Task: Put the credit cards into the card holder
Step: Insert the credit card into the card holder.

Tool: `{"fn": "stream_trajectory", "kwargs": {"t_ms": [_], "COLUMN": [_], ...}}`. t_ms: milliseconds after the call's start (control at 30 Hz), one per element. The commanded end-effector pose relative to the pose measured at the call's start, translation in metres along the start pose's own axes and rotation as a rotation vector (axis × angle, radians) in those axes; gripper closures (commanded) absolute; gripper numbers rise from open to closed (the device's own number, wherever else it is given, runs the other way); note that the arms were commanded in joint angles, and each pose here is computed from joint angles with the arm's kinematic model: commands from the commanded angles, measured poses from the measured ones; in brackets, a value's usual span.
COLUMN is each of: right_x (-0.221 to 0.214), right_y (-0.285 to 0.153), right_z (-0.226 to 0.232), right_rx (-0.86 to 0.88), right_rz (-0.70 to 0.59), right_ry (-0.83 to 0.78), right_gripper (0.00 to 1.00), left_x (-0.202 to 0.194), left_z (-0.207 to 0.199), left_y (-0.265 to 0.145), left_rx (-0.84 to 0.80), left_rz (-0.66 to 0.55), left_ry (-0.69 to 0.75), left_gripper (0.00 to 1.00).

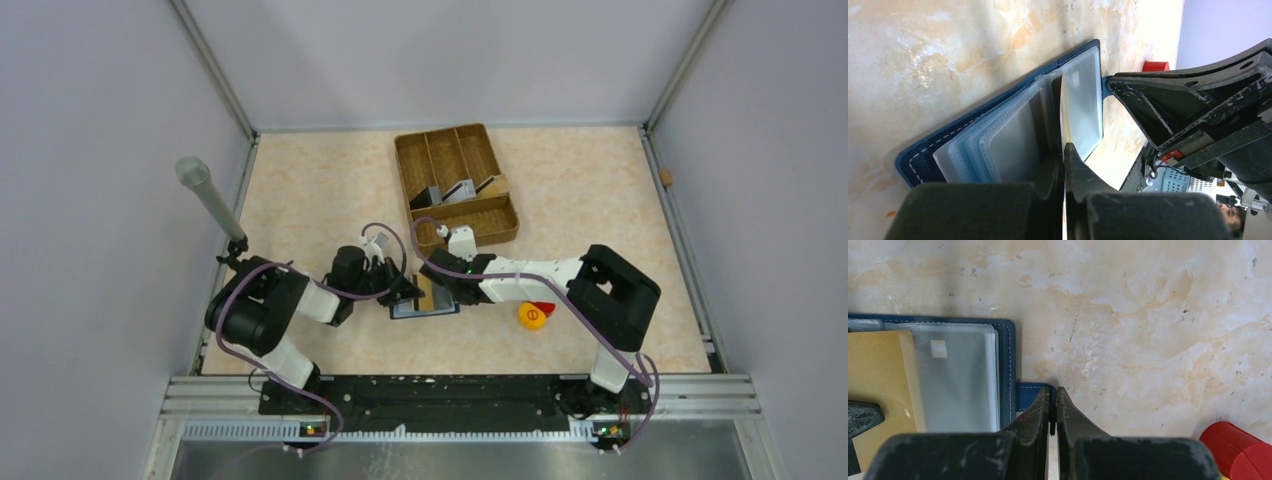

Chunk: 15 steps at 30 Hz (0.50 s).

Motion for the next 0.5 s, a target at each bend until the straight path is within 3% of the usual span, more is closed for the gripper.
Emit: {"fn": "stream_trajectory", "kwargs": {"t_ms": [0, 467], "right_x": [-0.01, -0.007], "right_y": [0.004, 0.002], "right_z": [-0.003, -0.006], "right_rx": [-0.032, -0.045], "right_rz": [0.032, 0.022], "right_ry": [-0.03, -0.028], "right_gripper": [1.0, 1.0], "left_x": [-0.005, -0.004], "left_z": [0.013, 0.023], "left_y": [0.002, -0.005], "left_rx": [0.045, 0.218], "left_rz": [-0.017, 0.023], "left_ry": [0.016, 0.088], "left_gripper": [0.98, 0.62]}}
Point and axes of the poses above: each gripper's point midway between its finger pads, its own y axis out along the fingers, its own z axis along the line the jaws close on, x = y × z, the point moved 1 cm from there along -y, back along the fingers, and after that the axes turned 13 degrees about y, right-handed, at the moved point
